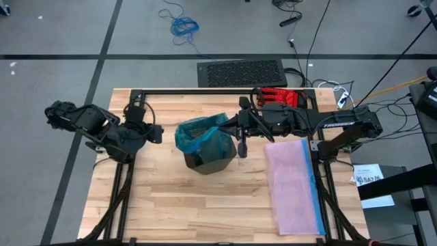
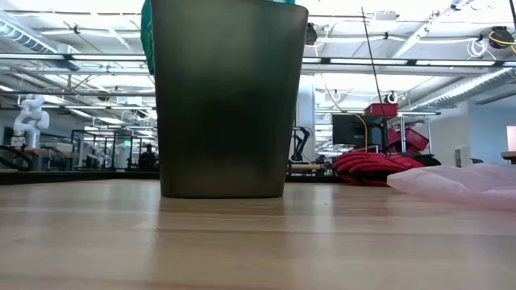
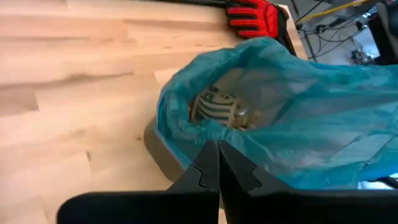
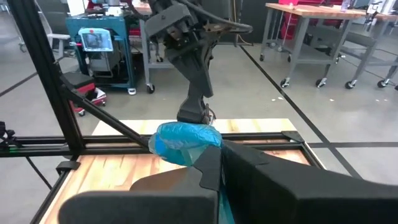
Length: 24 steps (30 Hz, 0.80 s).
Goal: Place trash/remove bag and relplace
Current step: Remove the blue trash bag from the black trash bin
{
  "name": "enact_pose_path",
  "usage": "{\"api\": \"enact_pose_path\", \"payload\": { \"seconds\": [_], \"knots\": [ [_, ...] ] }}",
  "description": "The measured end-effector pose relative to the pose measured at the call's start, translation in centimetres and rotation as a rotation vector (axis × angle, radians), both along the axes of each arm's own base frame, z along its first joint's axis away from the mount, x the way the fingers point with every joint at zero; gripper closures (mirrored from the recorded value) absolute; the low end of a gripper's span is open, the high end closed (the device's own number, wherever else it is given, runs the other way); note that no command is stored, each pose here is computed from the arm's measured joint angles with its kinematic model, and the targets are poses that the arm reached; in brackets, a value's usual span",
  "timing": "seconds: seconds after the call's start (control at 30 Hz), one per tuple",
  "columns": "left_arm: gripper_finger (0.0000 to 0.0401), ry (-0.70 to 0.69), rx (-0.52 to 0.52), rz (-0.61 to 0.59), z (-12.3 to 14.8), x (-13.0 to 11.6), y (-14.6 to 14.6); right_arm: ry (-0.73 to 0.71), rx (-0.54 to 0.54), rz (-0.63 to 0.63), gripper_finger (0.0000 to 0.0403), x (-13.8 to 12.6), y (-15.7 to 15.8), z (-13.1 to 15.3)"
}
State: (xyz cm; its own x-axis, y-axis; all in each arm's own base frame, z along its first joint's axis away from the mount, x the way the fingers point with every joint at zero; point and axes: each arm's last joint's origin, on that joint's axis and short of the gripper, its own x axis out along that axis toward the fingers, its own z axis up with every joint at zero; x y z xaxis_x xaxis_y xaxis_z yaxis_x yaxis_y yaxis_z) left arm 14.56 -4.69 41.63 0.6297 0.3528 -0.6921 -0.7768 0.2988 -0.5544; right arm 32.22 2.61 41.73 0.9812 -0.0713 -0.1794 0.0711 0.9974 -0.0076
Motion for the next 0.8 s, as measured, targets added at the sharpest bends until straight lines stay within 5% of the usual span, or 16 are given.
{"api": "enact_pose_path", "payload": {
  "seconds": [0.2, 0.5, 0.8],
  "knots": [
    [0.0400, 0.027, -0.110, 0.022, -3.1, 0.9, -1.1, 0.000, 0.001, 0.003, 0.0403, 0.0, 0.0, 0.0],
    [0.0401, -0.245, -0.307, 0.235, -8.9, 0.5, -0.9, 0.021, 0.006, 0.042, 0.0403, 0.0, 0.2, -0.2],
    [0.0357, -0.336, -0.414, 0.270, -9.9, -0.3, -0.3, 0.054, 0.004, 0.062, 0.0403, -0.1, 0.7, -0.5]
  ]
}}
